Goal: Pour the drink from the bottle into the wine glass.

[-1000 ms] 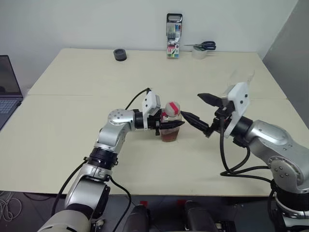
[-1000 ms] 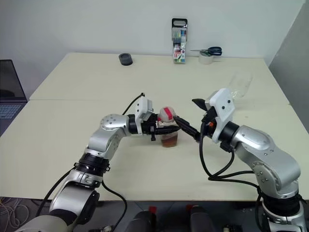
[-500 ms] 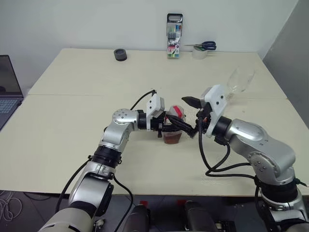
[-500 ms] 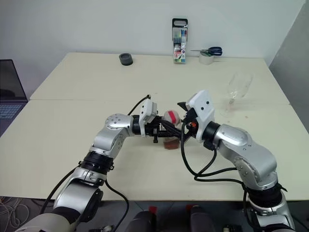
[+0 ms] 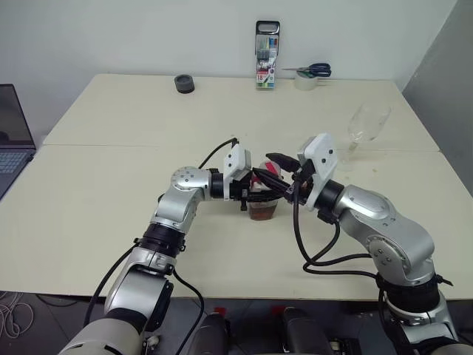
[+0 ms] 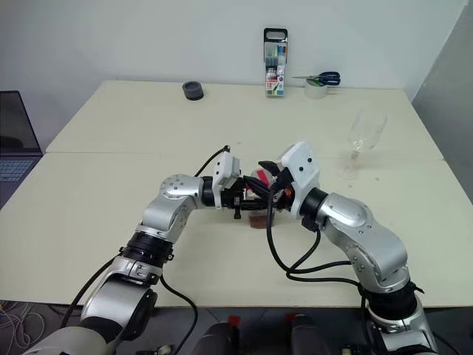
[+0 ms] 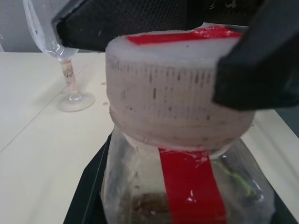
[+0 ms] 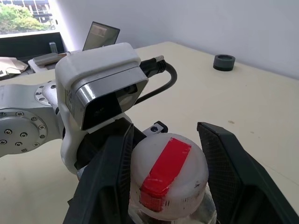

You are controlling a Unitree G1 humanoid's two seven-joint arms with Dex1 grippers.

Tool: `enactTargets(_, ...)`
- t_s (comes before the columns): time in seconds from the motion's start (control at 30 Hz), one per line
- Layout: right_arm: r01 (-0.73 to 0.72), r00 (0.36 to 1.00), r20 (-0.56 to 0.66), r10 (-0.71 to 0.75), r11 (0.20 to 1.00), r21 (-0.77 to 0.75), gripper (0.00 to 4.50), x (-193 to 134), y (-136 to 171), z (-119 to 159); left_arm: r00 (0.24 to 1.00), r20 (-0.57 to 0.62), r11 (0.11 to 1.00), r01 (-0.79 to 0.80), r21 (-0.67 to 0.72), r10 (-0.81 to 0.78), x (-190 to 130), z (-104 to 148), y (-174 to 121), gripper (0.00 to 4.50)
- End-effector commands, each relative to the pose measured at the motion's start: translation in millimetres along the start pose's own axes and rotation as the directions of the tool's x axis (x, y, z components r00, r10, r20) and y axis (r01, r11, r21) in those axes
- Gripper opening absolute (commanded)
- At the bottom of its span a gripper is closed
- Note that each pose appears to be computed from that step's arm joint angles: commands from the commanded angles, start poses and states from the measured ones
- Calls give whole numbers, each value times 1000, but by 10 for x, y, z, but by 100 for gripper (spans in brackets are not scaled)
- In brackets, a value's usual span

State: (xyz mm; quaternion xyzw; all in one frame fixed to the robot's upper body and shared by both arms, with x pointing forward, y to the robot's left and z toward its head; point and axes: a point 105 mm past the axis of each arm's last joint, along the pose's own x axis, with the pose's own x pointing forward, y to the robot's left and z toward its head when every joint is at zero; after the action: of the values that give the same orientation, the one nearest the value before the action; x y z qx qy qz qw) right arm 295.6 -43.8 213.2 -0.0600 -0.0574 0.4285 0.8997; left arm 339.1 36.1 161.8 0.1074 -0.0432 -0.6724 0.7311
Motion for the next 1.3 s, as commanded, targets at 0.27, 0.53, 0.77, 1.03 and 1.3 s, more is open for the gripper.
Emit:
enactTargets(0.27, -360, 929, -152, 338, 921, -149, 183, -16, -379, -118, 998, 37, 992, 39, 122, -44, 77, 214, -31, 174)
enactTargets(0.53, -289, 957, -73, 282, 949, -128, 284, -141, -389, 69, 996, 76, 996, -43, 83, 37, 120, 237, 59, 174)
enactTargets(0.77, 2, 997, 81, 3, 998, -64, 450, -398, -172, 276, 989, 101, 992, -111, 54, 105, 169, 287, 201, 174)
enactTargets(1.03, 353, 930, 104, -352, 936, 9, 450, -295, -133, 161, 994, 92, 996, -59, 64, 53, 268, 322, 231, 174)
enactTargets(1.3, 422, 898, 120, -423, 906, 34, 450, -88, -75, 125, 997, 81, 997, 4, 80, -11, 348, 325, 209, 174)
